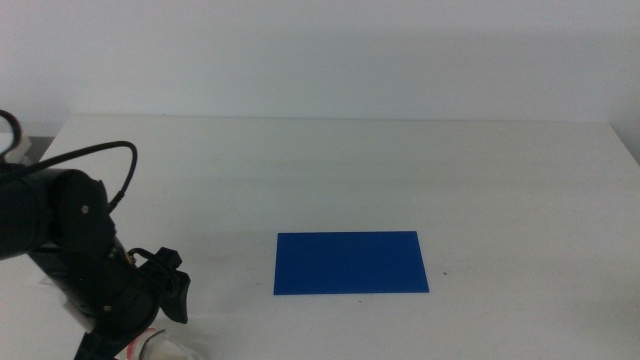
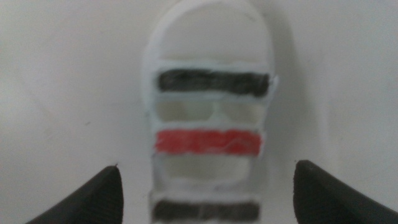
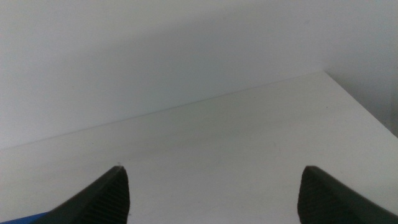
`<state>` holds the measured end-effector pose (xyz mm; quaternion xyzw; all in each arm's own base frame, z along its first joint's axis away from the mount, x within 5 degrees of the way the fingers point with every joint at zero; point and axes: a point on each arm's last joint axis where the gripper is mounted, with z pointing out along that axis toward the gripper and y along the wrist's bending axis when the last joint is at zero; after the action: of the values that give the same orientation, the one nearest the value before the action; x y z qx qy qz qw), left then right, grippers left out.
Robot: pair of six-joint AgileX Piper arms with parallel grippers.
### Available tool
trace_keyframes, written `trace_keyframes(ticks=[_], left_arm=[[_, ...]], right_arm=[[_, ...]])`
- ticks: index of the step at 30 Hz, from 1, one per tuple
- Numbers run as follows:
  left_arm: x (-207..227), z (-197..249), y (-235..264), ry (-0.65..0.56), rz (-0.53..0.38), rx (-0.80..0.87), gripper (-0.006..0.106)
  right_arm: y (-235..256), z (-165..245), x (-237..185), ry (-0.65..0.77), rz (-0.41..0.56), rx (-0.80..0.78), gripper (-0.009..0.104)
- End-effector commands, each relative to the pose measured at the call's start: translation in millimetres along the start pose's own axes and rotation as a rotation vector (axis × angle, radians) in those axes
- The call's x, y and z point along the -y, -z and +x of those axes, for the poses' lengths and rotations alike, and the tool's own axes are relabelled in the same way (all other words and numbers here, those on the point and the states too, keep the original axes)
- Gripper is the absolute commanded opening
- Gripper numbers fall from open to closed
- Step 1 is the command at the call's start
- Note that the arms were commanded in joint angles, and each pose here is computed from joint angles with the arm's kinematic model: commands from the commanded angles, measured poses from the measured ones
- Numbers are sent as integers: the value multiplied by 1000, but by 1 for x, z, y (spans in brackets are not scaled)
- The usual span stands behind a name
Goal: Use one arm to grab the shoe from the table and place it on the mat.
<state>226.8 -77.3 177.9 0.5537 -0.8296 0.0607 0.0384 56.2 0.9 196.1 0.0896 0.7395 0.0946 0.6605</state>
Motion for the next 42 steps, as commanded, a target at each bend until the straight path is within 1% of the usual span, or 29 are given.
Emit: trace_keyframes(ticks=[1,4,8,10,11,12,13,17,19,22,26,31,33,37,42], left_arm=[[2,0,-6,0,0,0,93],[2,-1,-11,3,-19,-2,89],[4,-2,-16,-12,-20,3,78],[4,-3,-18,-17,-20,2,71],[4,-2,-18,-13,-20,-5,64],[4,-2,-18,-12,-23,-10,54],[4,-1,-16,-8,-28,-18,47],[12,9,-3,-10,-81,-27,13],[24,18,7,-11,-56,-18,-2],[49,34,21,-30,-5,-18,-2],[88,67,26,-50,-6,-18,-2],[137,105,18,-130,-9,-31,-2],[152,118,15,-160,-27,-27,-2],[175,137,8,-201,-8,-15,-2],[187,145,-1,-210,4,-30,-2]], right_arm=[[0,0,0,11,-4,11,79],[0,0,0,11,-4,11,79],[0,0,0,11,-4,11,79],[0,0,0,11,-4,11,79],[0,0,0,11,-4,11,79],[0,0,0,11,-4,11,79],[0,0,0,11,-4,11,79],[0,0,0,11,-4,11,79],[0,0,0,11,-4,11,79],[0,0,0,11,-4,11,79],[0,0,0,11,-4,11,79],[0,0,0,11,-4,11,79],[0,0,0,11,-4,11,79],[0,0,0,11,-4,11,79],[0,0,0,11,-4,11,79]])
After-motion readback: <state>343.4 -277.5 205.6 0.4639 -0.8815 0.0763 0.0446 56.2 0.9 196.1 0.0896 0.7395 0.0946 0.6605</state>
